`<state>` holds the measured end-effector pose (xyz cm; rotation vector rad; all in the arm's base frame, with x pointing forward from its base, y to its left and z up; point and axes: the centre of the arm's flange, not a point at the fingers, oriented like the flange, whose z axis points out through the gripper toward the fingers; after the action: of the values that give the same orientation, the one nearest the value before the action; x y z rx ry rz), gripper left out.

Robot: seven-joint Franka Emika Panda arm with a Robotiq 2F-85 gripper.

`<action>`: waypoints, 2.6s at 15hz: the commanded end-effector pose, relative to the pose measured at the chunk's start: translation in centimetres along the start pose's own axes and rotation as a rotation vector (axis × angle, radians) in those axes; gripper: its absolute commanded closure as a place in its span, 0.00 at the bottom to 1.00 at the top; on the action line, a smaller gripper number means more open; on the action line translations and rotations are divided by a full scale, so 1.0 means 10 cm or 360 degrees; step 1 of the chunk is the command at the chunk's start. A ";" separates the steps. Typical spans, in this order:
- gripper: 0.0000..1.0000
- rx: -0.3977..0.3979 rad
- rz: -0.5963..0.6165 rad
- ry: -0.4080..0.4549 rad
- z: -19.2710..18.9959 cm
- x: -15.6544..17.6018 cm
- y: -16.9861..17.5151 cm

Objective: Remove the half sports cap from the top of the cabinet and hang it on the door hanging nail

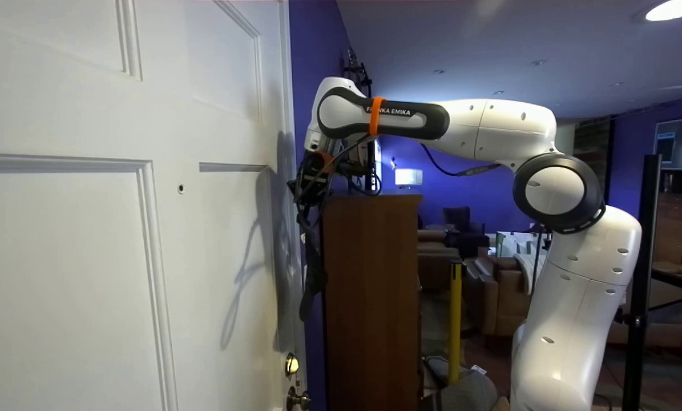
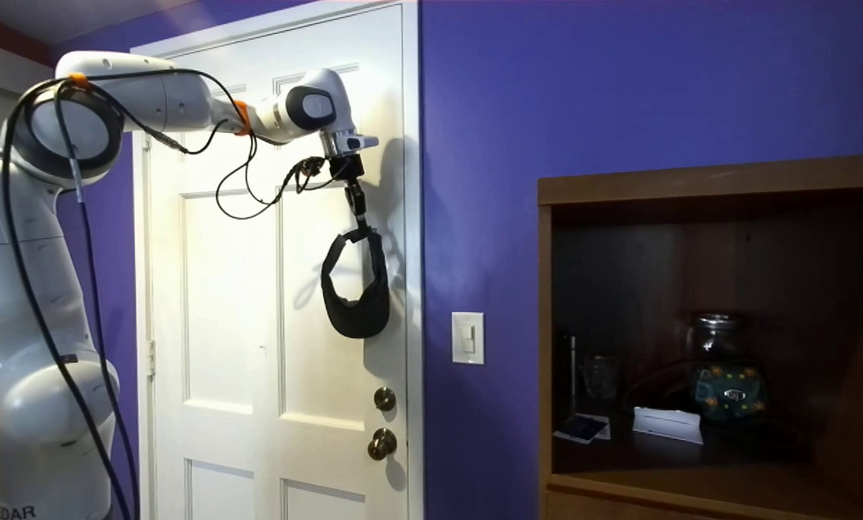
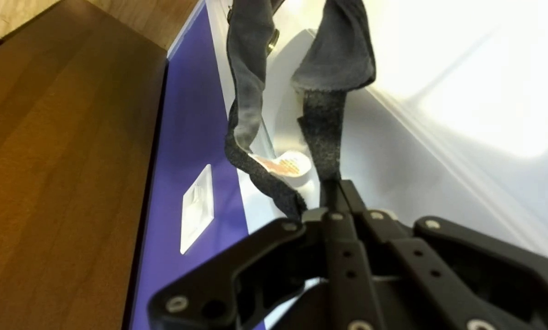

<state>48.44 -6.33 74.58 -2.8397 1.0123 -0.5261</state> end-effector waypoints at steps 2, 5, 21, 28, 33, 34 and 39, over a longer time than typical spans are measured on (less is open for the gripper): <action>1.00 0.0000 -0.0119 -0.0063 0.03 -0.19 -0.60; 1.00 -0.0011 -0.0106 -0.0058 0.11 -0.55 -0.95; 1.00 0.0115 0.0099 0.0114 0.55 -1.66 -1.59; 0.98 0.0080 0.0005 0.0085 0.54 -1.60 -1.64; 1.00 0.0083 -0.0075 0.0013 0.50 -1.66 -1.76; 1.00 0.0079 -0.0090 -0.0051 0.48 -1.74 -1.79; 1.00 0.0000 -0.0001 -0.0240 0.50 -2.27 -1.78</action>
<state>46.31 20.01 66.64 -2.8411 0.9409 -0.3907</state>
